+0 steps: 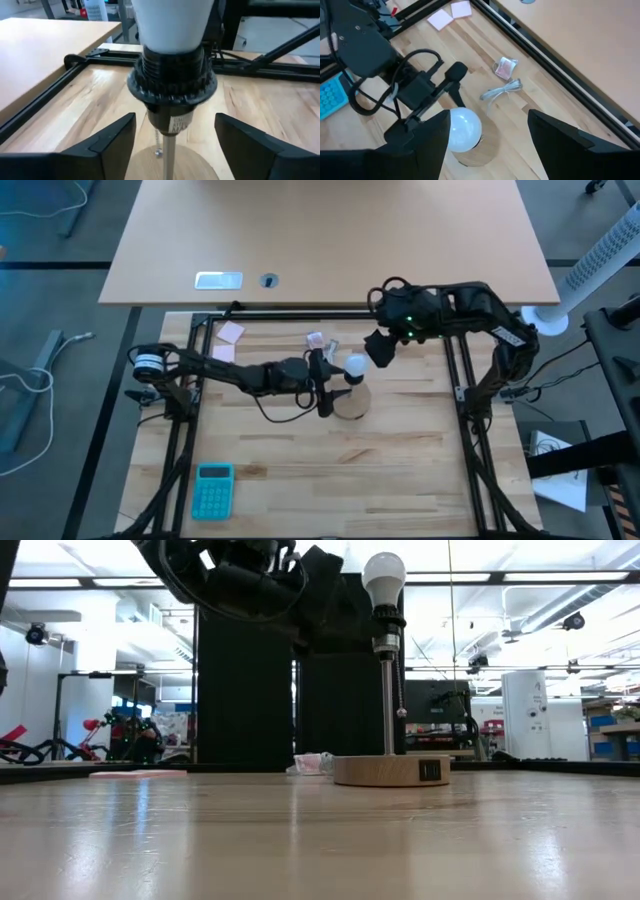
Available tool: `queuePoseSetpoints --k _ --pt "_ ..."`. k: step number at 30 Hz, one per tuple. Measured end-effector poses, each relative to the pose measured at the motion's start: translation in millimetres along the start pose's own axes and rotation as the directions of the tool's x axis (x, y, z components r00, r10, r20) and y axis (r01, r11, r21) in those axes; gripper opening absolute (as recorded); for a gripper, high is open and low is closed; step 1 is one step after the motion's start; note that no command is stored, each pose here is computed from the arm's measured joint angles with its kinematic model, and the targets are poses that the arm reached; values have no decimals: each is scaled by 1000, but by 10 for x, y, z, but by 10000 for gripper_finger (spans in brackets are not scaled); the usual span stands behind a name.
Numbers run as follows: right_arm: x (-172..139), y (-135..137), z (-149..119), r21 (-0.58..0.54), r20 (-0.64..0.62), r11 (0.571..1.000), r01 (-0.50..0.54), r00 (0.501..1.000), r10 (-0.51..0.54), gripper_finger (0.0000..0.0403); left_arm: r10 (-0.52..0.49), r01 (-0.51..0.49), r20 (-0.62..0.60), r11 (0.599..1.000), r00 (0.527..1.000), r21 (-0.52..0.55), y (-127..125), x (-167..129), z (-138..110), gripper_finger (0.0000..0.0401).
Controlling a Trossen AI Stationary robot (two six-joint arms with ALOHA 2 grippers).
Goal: Screw lightbulb
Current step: Remove the light bulb from the lamp
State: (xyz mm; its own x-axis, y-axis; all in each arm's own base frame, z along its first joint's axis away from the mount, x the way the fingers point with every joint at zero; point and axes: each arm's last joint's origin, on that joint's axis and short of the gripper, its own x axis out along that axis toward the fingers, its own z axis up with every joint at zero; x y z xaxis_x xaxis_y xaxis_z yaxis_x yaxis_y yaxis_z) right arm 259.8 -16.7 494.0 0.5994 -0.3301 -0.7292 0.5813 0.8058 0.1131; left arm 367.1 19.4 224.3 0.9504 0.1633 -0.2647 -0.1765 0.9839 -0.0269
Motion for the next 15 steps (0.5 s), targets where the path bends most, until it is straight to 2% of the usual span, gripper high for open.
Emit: queuePoseSetpoints --k 5,10,15 --pt "-4 20 0 35 7 999 -10 1000 10 264 8 -7 -114 1000 993 6 14 -73 -46 296" --pt "3 -5 -13 119 -13 993 7 1000 -6 253 -43 41 -105 999 994 -19 -14 -121 7 297" --pt "10 -8 -10 97 -14 995 9 1000 -8 242 -63 59 -100 997 993 -45 -23 -122 14 297"
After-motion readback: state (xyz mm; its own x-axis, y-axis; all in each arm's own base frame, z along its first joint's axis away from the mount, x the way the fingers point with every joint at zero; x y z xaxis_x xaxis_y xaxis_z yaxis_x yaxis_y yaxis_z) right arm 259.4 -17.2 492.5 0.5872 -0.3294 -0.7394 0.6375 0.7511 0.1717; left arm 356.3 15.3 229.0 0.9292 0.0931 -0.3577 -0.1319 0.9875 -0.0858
